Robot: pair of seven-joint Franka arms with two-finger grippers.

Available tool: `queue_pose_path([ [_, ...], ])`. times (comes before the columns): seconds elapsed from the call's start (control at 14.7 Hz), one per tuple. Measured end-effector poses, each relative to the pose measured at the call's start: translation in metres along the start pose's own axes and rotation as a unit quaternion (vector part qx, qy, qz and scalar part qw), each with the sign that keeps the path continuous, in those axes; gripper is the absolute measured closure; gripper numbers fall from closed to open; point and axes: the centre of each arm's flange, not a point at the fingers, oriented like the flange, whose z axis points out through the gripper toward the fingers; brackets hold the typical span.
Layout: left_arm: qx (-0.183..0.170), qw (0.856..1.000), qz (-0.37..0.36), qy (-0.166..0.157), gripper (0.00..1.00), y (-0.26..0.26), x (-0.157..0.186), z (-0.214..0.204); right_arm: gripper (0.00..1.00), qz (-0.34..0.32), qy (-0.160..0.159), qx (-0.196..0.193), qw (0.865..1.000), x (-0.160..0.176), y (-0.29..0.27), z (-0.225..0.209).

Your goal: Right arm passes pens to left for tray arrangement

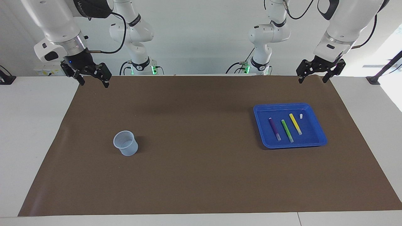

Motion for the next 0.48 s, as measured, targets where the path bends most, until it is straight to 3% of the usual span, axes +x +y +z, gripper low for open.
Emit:
queue_pose_path([
  [0.48, -0.001, 1.000, -0.005, 0.006, 0.00, -0.0053, 0.0054, -0.0002, 0.00, 0.000, 0.000, 0.000, 1.000, 0.0000, 0.0000, 0.0000],
])
